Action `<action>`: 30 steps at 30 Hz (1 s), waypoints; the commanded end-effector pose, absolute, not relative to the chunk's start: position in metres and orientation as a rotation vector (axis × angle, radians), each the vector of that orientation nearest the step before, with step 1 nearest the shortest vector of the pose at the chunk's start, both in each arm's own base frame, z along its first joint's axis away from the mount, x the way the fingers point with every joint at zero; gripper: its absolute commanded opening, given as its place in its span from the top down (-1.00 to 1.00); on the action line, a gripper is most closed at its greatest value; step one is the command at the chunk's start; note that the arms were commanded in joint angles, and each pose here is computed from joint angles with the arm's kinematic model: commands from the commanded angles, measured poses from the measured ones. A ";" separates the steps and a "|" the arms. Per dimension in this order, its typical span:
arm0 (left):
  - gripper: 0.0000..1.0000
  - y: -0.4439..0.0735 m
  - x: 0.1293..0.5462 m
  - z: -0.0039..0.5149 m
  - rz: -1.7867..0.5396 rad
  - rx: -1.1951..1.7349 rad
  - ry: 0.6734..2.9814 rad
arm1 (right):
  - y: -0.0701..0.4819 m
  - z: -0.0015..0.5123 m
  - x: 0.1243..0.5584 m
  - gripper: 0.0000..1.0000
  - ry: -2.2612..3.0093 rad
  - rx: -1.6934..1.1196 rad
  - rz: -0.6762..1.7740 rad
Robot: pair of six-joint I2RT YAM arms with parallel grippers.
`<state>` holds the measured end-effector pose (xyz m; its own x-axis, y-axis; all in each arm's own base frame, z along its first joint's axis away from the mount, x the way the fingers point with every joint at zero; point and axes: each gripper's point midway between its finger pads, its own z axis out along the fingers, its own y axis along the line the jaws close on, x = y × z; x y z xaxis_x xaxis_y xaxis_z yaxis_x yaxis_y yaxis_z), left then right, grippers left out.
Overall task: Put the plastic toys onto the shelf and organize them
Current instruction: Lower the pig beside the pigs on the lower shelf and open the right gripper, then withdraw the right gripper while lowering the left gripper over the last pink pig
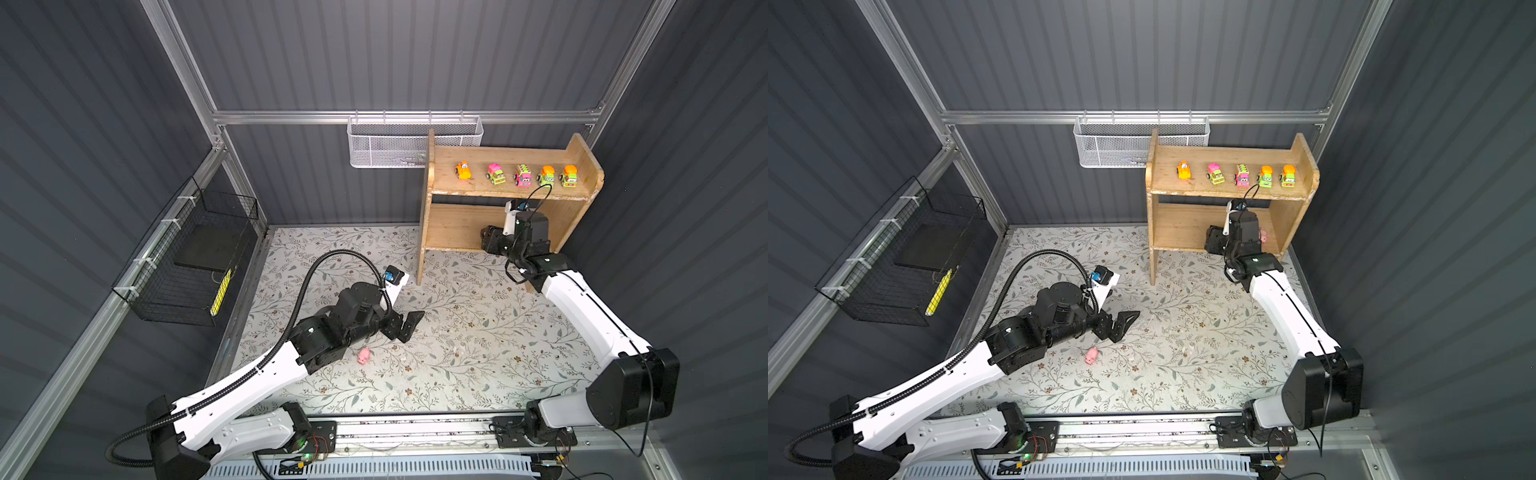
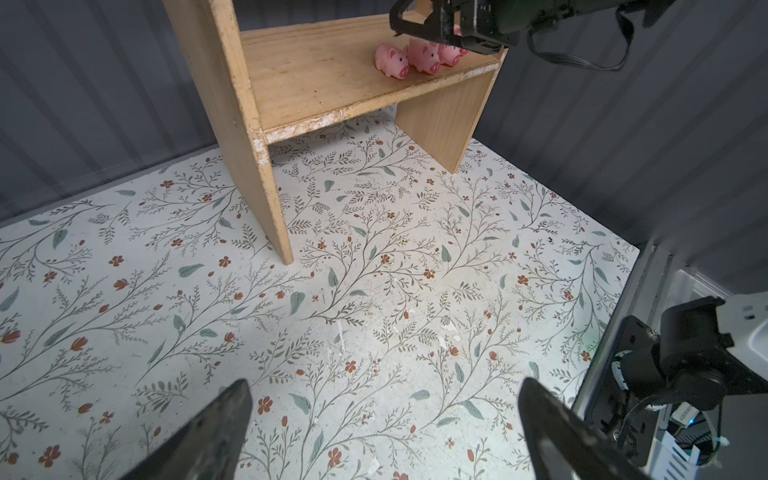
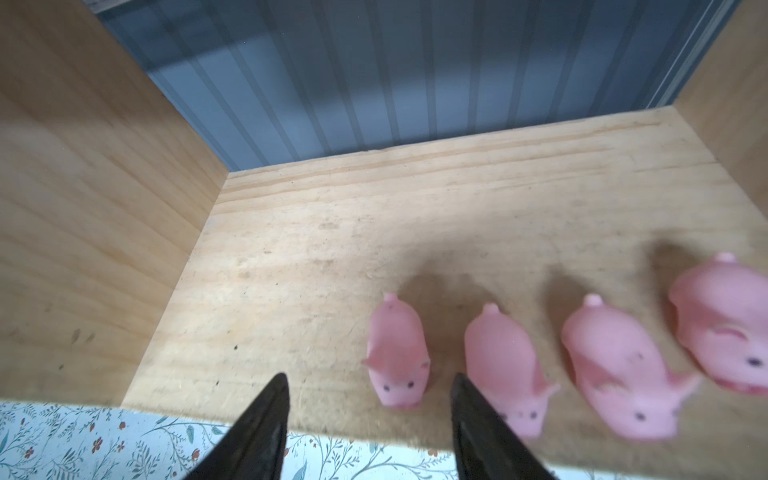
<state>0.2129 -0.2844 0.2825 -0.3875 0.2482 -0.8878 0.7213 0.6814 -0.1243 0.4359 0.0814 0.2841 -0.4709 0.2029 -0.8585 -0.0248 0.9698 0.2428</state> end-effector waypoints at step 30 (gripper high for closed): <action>-0.93 -0.156 0.151 0.126 -0.660 0.116 2.356 | 0.242 0.152 0.235 -0.49 2.167 -0.179 0.496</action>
